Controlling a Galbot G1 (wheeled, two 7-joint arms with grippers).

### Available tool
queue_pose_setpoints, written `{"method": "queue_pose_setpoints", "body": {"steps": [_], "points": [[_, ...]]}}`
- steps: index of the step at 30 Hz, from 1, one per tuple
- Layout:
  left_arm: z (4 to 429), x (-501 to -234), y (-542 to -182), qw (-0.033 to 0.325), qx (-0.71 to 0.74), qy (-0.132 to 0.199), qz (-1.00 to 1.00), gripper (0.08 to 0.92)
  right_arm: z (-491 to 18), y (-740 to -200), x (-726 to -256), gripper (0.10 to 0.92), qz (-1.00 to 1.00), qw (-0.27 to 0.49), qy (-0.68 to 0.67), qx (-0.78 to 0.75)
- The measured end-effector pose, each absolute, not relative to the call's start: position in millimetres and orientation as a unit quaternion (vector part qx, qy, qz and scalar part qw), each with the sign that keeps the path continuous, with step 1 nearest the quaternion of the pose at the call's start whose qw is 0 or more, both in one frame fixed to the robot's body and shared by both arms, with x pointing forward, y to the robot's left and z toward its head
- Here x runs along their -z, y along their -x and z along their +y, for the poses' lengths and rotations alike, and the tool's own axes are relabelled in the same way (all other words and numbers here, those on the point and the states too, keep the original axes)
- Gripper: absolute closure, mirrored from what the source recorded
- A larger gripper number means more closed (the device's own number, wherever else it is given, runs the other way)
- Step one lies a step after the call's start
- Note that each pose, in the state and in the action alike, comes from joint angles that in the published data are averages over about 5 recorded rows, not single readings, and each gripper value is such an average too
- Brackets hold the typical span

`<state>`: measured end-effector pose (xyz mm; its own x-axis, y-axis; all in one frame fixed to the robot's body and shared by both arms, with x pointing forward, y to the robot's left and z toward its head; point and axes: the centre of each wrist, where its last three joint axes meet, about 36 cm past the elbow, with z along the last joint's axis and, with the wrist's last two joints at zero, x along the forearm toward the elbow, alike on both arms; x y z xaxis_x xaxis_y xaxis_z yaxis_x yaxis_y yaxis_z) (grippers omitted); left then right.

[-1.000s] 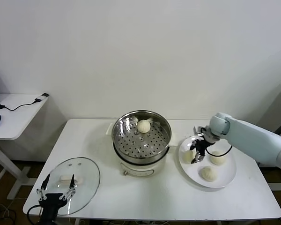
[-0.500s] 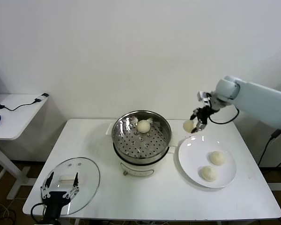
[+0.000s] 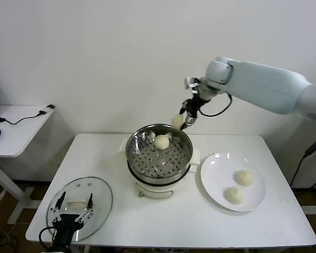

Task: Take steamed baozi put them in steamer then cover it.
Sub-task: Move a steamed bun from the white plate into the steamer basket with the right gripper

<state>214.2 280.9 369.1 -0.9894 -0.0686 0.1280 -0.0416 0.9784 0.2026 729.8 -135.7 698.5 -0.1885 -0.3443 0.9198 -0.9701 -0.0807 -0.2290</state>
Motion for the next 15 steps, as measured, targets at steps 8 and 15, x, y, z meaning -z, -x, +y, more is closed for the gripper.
{"method": "queue_pose_setpoints", "body": {"steps": [8, 15], "points": [[281, -369, -214, 0.066, 0.102, -0.027, -0.992, 0.177, -65, -722, -658, 0.344, -0.566, 0.32, -0.574, -0.497], [284, -367, -213, 0.069, 0.103, -0.029, -0.992, 0.177, -37, -715, -619, 0.344, -0.548, 0.328, -0.587, -0.498]]}}
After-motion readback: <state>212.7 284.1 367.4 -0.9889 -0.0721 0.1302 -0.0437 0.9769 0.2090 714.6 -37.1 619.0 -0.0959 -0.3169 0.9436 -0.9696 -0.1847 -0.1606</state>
